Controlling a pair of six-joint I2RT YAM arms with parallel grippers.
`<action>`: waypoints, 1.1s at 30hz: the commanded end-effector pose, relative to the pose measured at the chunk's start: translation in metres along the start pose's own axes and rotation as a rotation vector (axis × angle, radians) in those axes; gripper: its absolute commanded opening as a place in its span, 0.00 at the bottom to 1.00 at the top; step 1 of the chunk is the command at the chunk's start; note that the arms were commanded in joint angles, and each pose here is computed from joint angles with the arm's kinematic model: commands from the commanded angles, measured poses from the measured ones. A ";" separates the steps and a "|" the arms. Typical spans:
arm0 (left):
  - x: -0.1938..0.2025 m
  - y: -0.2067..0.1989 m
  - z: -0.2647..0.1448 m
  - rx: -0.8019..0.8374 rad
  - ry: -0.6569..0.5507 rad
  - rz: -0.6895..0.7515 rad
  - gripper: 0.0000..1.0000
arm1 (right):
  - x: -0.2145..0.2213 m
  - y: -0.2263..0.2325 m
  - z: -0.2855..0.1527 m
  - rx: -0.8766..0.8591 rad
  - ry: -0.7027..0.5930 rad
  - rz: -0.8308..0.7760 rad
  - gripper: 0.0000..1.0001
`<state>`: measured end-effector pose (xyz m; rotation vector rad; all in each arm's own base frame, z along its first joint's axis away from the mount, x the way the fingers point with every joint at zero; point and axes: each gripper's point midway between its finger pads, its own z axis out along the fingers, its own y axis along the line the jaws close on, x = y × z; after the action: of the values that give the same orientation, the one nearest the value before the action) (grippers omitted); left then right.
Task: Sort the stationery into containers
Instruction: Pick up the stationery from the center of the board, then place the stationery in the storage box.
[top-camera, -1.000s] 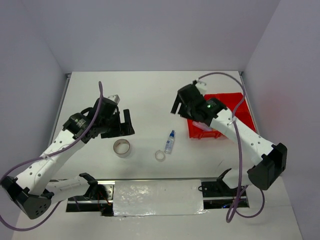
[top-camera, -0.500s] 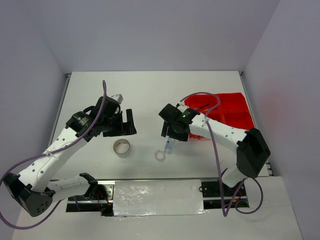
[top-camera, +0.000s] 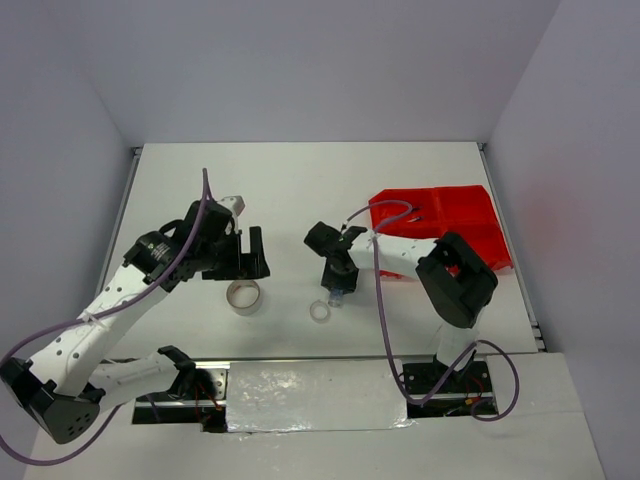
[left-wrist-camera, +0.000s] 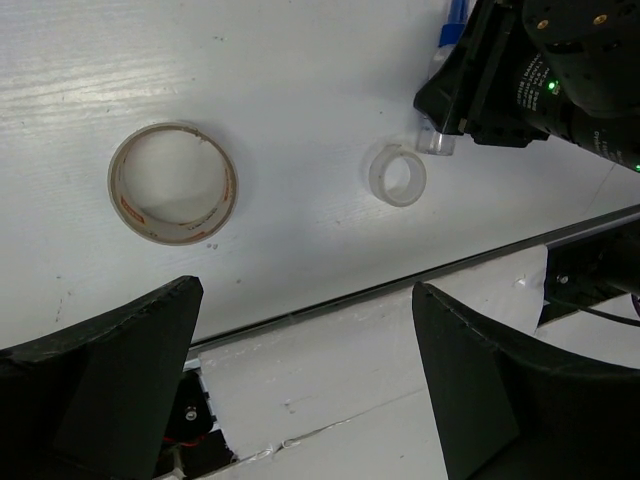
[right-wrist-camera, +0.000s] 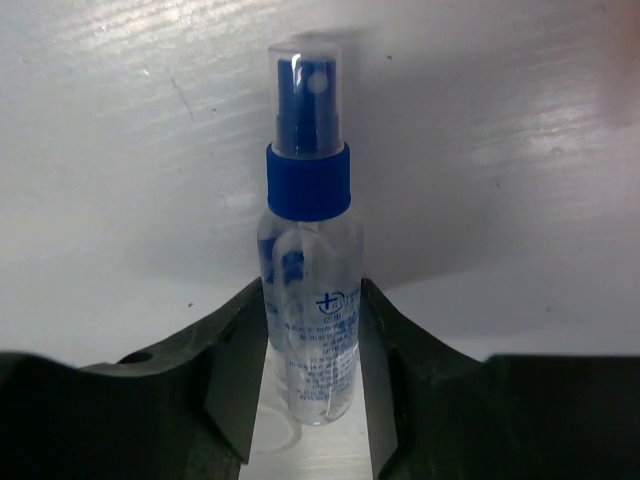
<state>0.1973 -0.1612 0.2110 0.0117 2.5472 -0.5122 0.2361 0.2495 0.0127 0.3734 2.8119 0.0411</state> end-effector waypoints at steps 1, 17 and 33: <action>0.002 0.002 -0.007 0.009 -0.004 0.026 0.99 | -0.004 0.003 0.015 -0.010 -0.034 0.021 0.43; -0.007 0.000 -0.014 0.002 -0.037 0.002 0.99 | -0.215 0.026 -0.191 -0.518 -0.447 0.304 0.00; -0.015 -0.004 -0.027 0.021 -0.076 0.004 0.99 | -0.311 -0.272 -0.098 0.011 -0.395 0.892 0.00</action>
<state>0.1949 -0.1557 0.2256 0.0000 2.5211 -0.5049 0.4290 -0.0753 0.1764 1.3907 2.0534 0.1328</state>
